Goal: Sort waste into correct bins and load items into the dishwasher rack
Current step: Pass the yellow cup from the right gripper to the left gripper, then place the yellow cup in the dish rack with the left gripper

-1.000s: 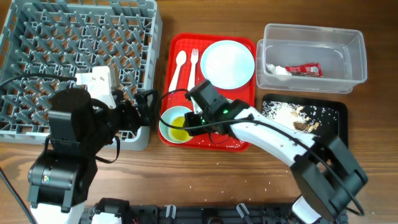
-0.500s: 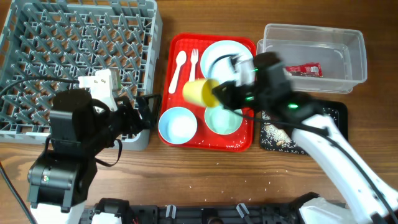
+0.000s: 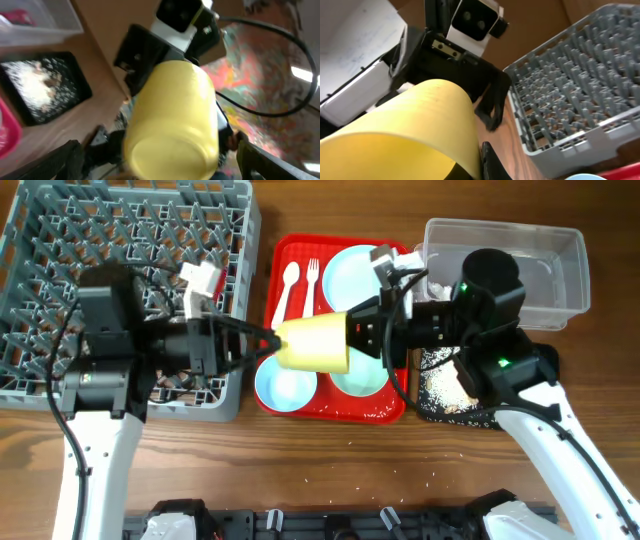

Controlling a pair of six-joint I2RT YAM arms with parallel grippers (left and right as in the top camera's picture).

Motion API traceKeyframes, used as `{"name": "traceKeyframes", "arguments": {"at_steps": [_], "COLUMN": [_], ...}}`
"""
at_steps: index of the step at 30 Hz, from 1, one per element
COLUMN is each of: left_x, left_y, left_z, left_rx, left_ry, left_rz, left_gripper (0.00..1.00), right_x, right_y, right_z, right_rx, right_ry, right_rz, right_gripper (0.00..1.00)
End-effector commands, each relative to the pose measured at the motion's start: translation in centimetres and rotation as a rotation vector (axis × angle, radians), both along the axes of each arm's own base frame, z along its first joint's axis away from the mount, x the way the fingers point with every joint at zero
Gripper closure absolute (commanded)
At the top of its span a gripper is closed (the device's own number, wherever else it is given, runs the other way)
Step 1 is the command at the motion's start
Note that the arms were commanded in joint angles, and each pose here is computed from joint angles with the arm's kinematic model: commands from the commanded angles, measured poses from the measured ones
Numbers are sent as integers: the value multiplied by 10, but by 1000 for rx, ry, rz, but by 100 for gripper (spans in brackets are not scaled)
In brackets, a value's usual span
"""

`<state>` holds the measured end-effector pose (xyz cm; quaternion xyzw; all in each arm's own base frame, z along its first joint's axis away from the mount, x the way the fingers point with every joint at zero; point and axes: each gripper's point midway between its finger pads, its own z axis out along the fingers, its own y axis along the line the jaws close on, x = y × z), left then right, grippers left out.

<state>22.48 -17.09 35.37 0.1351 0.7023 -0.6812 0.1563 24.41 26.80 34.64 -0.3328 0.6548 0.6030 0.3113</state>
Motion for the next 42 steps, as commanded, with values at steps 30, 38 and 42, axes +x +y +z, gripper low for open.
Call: {"name": "traceKeyframes", "arguments": {"at_steps": [30, 38, 42], "left_x": [51, 10, 19], "left_y": [86, 202, 206], "left_z": [-68, -161, -178], "left_rx": [438, 1159, 1216], "left_ry": [153, 461, 504], "left_rz": [669, 1056, 1028], "left_gripper": [40, 45, 46], "right_x": [49, 15, 11], "right_y": [-42, -45, -39], "right_z": [-74, -159, -162], "right_rx": [-168, -592, -616], "right_ry": [339, 443, 435], "right_rz": [-228, -353, -357], "right_gripper": [22, 20, 20]}}
